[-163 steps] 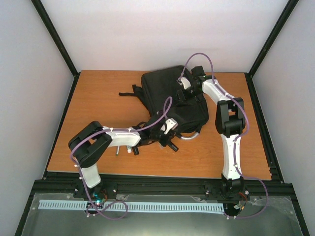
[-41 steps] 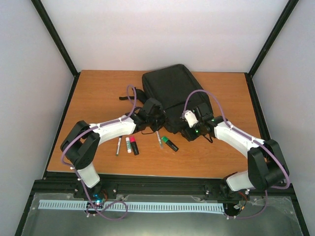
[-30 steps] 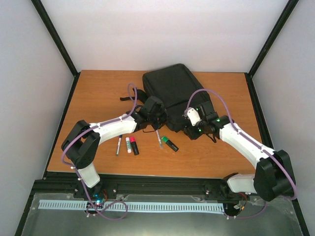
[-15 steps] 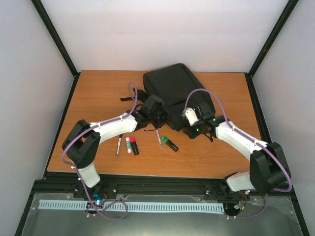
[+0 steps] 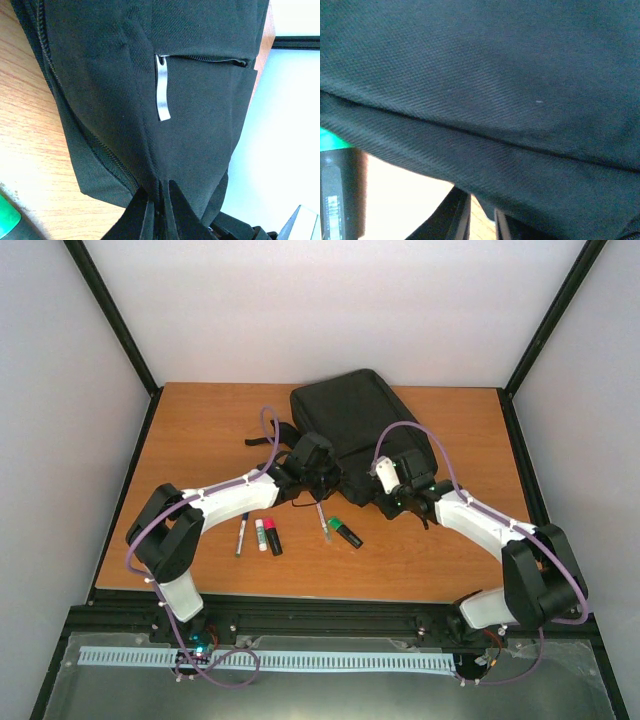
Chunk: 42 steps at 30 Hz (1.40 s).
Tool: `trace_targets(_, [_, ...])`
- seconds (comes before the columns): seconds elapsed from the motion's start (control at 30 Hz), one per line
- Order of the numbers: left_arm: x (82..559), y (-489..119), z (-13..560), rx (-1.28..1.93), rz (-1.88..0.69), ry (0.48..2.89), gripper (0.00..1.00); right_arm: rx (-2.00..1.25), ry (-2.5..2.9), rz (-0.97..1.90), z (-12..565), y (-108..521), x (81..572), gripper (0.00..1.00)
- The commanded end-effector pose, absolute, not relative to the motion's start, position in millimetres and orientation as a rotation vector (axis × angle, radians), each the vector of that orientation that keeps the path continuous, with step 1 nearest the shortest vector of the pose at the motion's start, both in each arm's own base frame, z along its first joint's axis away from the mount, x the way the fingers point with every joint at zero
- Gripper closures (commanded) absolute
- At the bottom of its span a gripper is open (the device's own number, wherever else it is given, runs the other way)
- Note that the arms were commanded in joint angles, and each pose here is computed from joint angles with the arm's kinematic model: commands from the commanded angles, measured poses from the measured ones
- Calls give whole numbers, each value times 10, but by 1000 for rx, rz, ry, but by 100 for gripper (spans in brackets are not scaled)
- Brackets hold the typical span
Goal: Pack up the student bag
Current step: Zip the student bag at the center of the board.
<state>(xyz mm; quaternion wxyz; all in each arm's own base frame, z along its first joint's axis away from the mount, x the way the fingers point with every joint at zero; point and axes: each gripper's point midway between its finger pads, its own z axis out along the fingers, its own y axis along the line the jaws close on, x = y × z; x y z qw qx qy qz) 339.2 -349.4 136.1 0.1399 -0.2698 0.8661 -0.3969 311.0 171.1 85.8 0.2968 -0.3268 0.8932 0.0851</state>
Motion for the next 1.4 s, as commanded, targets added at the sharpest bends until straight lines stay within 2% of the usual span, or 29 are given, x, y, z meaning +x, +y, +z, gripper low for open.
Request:
trace_targets(0.0, [3524, -3671, 1918, -709, -1312, 2371, 99, -861, 2291, 214, 967, 1747, 3238, 93])
trace_targets(0.03, [3520, -3669, 1898, -711, -1308, 2376, 99, -866, 2295, 212, 960, 1745, 3235, 96])
trace_targets(0.2, [3509, -3613, 1797, -706, -1254, 2398, 99, -933, 2360, 188, 881, 1668, 3156, 97])
trace_targets(0.37, [3479, -3328, 1486, -685, -998, 2464, 99, -1018, 2465, 112, 755, 1375, 3031, 97])
trace_targets(0.5, [3412, -3143, 1187, -701, -910, 2509, 99, -1026, 2559, 50, 613, 1012, 3001, 97])
trace_targets(0.83, [3298, -3030, 943, -498, -802, 2600, 99, -897, 2593, -48, 643, 292, 3323, 97])
trace_targets(1.0, [3269, -3038, 1026, -294, -780, 2595, 99, -896, 2559, -54, 690, 191, 3422, 97])
trace_targets(1.13, [3256, -3008, 1073, -215, -754, 2583, 99, -962, 2495, 129, 789, 432, 3236, 97])
trace_targets(1.23, [3258, -2976, 1016, -216, -726, 2597, 99, -1004, 2407, 308, 926, 681, 3058, 82])
trace_targets(1.3, [3255, -2980, 949, -223, -719, 2626, 95, -994, 2380, 379, 999, 775, 3006, 72])
trace_targets(1.37, [3227, -2992, 872, -232, -724, 2660, 77, -965, 2385, 390, 1003, 785, 3031, 65])
